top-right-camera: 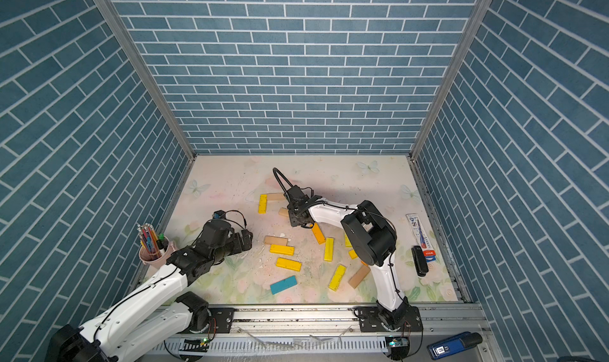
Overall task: Assemble the number 8 with building blocks
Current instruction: Assemble the building block at the center of the board.
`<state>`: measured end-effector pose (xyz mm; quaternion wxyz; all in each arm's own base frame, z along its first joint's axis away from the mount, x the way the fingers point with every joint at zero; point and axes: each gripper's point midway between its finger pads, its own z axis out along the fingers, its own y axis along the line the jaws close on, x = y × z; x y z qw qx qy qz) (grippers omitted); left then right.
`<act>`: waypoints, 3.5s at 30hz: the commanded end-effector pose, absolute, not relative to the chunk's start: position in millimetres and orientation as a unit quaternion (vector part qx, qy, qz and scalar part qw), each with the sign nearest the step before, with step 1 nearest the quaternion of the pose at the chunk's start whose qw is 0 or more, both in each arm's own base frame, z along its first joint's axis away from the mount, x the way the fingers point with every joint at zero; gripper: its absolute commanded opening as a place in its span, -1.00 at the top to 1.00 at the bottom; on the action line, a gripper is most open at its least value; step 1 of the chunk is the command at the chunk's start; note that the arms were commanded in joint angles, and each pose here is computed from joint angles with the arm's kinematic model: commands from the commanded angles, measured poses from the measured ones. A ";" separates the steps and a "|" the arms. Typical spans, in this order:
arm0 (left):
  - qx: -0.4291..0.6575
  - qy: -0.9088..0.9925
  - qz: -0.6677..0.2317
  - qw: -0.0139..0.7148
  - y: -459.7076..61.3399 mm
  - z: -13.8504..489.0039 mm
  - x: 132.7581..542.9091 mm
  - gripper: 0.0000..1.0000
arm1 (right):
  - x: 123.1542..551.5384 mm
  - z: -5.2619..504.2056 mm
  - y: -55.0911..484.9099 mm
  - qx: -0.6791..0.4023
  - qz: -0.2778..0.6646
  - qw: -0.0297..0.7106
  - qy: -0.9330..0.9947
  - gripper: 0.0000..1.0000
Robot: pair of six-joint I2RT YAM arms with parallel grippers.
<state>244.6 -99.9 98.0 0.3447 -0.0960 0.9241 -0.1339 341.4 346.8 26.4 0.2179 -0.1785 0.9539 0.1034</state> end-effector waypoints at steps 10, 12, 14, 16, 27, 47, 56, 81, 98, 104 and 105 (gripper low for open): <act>-0.093 0.925 -0.144 0.338 -107.4 97.4 251.3 -0.99 | 342.4 23.2 355.4 -0.228 0.124 0.201 0.945 0.16; -0.095 0.925 -0.141 0.339 -106.3 97.3 251.7 -0.99 | 343.1 22.1 354.0 -0.240 0.121 0.201 0.942 0.15; -0.102 0.925 -0.139 0.339 -104.6 97.0 251.6 -0.99 | 344.4 22.1 354.5 -0.253 0.121 0.202 0.938 0.16; -0.107 0.925 -0.138 0.338 -103.7 96.6 251.5 -0.99 | 345.4 22.1 356.1 -0.268 0.122 0.202 0.934 0.15; -0.126 0.927 -0.138 0.325 -103.1 96.0 253.5 -0.99 | 357.4 20.3 363.0 -0.301 0.114 0.210 0.923 0.16; -0.145 0.926 -0.142 0.318 -95.5 93.4 250.1 -0.99 | 366.4 25.7 385.6 -0.349 0.140 0.225 0.899 0.11; -0.145 0.927 -0.142 0.315 -95.9 89.6 249.8 -0.99 | 363.5 13.7 392.0 -0.352 0.155 0.213 0.898 0.10; -0.145 0.928 -0.144 0.312 -96.5 87.2 249.1 -0.99 | 355.6 11.4 402.1 -0.366 0.169 0.203 0.892 0.10; -0.145 0.928 -0.145 0.311 -97.4 86.9 250.0 -0.99 | 348.9 9.4 409.5 -0.371 0.173 0.201 0.890 0.11; -0.145 0.928 -0.144 0.311 -97.3 86.3 250.0 -0.99 | 348.1 9.7 411.4 -0.371 0.175 0.201 0.890 0.11; -0.145 0.928 -0.144 0.311 -97.2 86.2 250.1 -0.99 | 348.1 9.3 411.4 -0.371 0.174 0.201 0.890 0.11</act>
